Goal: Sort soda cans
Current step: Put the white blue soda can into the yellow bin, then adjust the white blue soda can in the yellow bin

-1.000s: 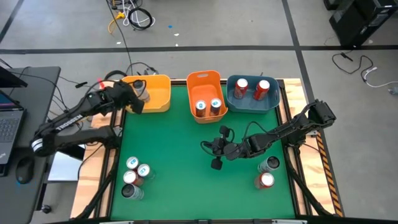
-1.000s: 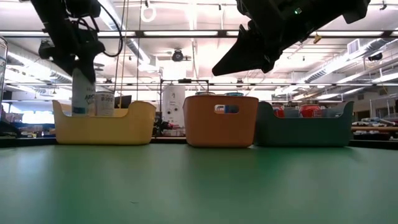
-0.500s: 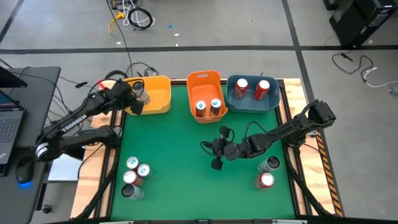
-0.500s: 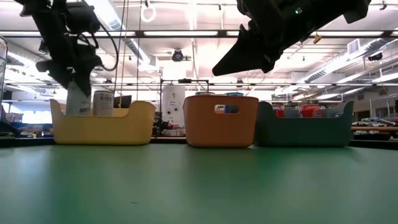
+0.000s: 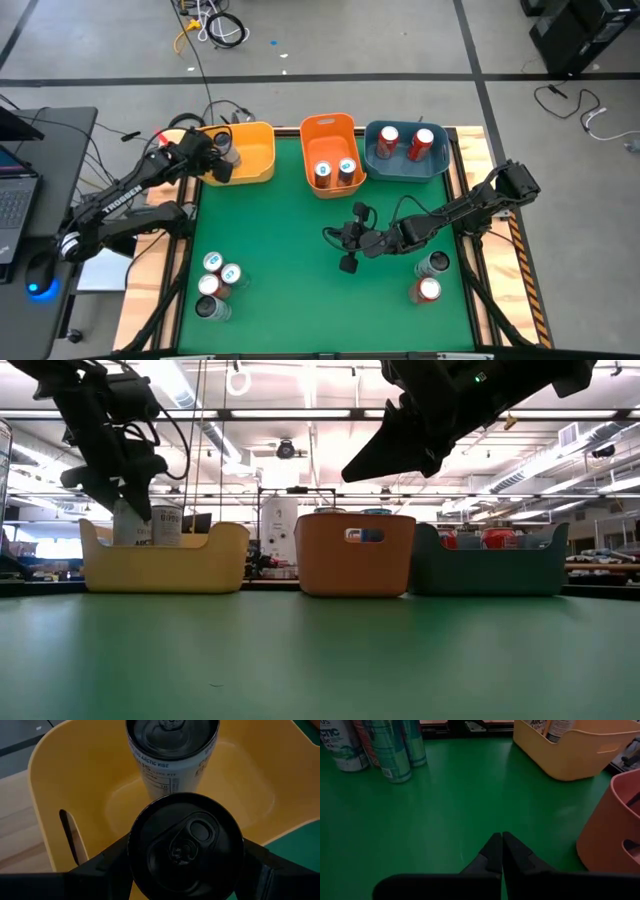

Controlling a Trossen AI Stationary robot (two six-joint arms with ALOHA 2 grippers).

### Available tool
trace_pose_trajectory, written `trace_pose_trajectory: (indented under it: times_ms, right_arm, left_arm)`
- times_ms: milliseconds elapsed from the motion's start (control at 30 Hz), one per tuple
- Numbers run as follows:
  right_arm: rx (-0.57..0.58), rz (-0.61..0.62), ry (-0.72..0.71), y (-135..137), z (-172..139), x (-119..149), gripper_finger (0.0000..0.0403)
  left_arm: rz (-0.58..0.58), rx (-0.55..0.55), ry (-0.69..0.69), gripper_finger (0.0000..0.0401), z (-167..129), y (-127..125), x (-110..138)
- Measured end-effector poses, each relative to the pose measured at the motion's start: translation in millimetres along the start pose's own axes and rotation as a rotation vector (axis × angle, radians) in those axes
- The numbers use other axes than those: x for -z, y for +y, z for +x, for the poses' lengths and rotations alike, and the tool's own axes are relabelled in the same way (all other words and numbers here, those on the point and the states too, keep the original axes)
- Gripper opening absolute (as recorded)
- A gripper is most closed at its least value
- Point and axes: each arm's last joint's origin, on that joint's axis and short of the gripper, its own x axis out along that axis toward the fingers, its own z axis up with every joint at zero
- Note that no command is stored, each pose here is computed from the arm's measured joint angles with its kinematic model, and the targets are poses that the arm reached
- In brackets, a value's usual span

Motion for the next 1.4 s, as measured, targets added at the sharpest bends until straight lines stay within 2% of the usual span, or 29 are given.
trace_pose_trajectory:
  times_ms: [233,400,500,967,1200,1300,1400]
  right_arm:
    - [0.0,0.0,0.0,0.0,0.0,0.0,0.0]
    - [0.0,0.0,0.0,0.0,0.0,0.0,0.0]
    - [0.0,0.0,0.0,0.0,0.0,0.0,0.0]
    - [-0.001,0.001,0.0,0.0,0.0,0.0,0.0]
    - [-0.001,0.008,0.0,0.0,0.0,0.0,0.0]
    - [-0.001,0.008,0.0,0.0,0.0,0.0,0.0]
    - [-0.001,0.008,0.0,0.0,0.0,0.0,0.0]
  left_arm:
    - [0.001,-0.002,0.003,0.0255,0.4,0.1,0.4]
    - [0.009,-0.021,0.032,0.0345,2.2,0.9,3.6]
    - [0.006,-0.023,0.016,0.0364,2.0,0.5,1.9]
    - [0.012,-0.022,-0.008,0.0348,-3.1,0.5,-2.8]
    - [0.093,-0.078,-0.063,0.0348,-29.3,3.8,-19.9]
    - [0.093,-0.065,-0.105,0.0348,-43.7,4.3,-29.7]
    - [0.098,-0.002,-0.127,0.0349,-52.8,2.3,-38.3]
